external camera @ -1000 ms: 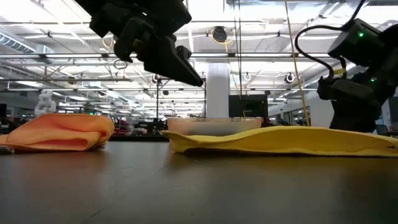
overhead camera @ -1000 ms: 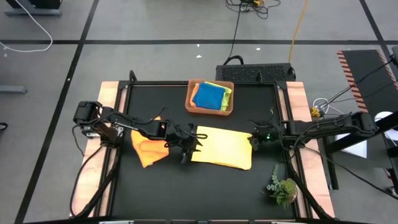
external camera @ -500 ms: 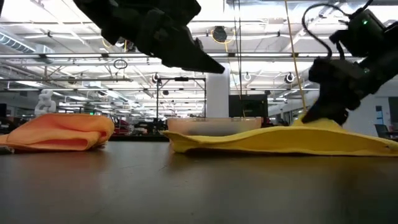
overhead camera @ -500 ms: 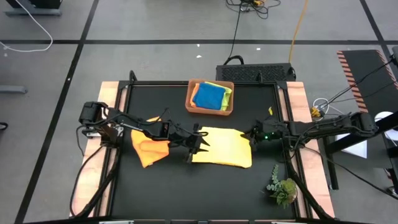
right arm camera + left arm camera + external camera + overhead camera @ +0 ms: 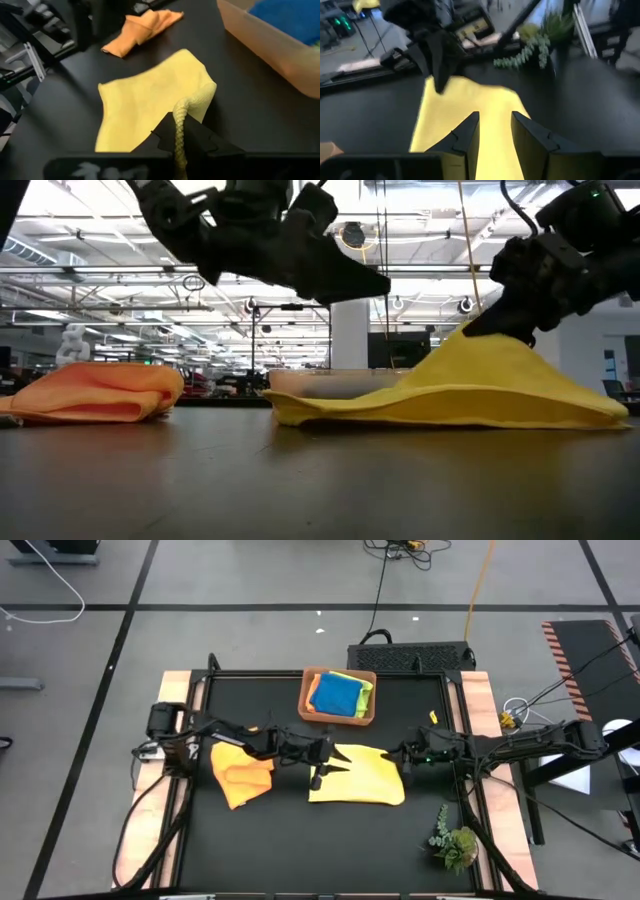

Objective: Fold microfiber towels
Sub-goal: Fold the yellow microfiber towel

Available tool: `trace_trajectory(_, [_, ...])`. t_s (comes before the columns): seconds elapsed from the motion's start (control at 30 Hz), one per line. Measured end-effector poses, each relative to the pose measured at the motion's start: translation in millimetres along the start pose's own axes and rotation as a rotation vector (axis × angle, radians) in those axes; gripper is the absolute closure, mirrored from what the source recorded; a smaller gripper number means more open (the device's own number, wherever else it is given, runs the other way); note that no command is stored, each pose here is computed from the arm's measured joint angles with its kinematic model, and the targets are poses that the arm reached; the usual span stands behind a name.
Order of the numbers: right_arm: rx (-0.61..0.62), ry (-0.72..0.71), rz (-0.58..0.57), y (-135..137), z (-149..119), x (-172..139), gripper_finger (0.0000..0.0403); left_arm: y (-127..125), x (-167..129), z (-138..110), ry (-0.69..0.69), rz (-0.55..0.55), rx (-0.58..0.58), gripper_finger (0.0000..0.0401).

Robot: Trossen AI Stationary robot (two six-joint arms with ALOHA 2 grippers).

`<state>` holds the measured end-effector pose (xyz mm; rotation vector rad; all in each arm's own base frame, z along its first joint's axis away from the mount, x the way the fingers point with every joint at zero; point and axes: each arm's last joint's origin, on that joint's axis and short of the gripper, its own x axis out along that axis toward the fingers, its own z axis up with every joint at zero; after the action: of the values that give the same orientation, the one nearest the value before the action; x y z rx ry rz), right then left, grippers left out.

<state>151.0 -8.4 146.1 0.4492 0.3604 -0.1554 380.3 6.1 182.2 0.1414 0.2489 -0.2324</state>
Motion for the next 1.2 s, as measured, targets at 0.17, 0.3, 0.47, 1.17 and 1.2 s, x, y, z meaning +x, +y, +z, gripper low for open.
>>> trace_trajectory(0.17, [-0.053, -0.069, 0.068, 5.5, 7.1, -0.4, 0.0395, 14.9, 14.7, -11.8, -0.022, 0.006, -0.086, 0.0288])
trace_trajectory(0.3, [-0.099, -0.126, 0.112, 11.6, 11.7, -1.4, 0.0395, 23.5, 32.1, -12.8, -0.034, 0.003, -0.107, 0.0288])
trace_trajectory(0.47, [-0.108, -0.119, 0.127, 14.3, 10.5, -0.6, 0.0395, 31.3, 47.4, -3.0, -0.056, 0.018, -0.111, 0.0288])
trace_trajectory(1.17, [-0.197, -0.146, 0.157, 19.9, 10.6, 1.7, 0.0396, 40.4, 60.4, 27.3, 0.028, -0.018, -0.127, 0.0288])
trace_trajectory(1.2, [-0.197, -0.146, 0.157, 19.9, 10.6, 1.7, 0.0396, 40.2, 60.3, 27.3, 0.027, -0.026, -0.128, 0.0288])
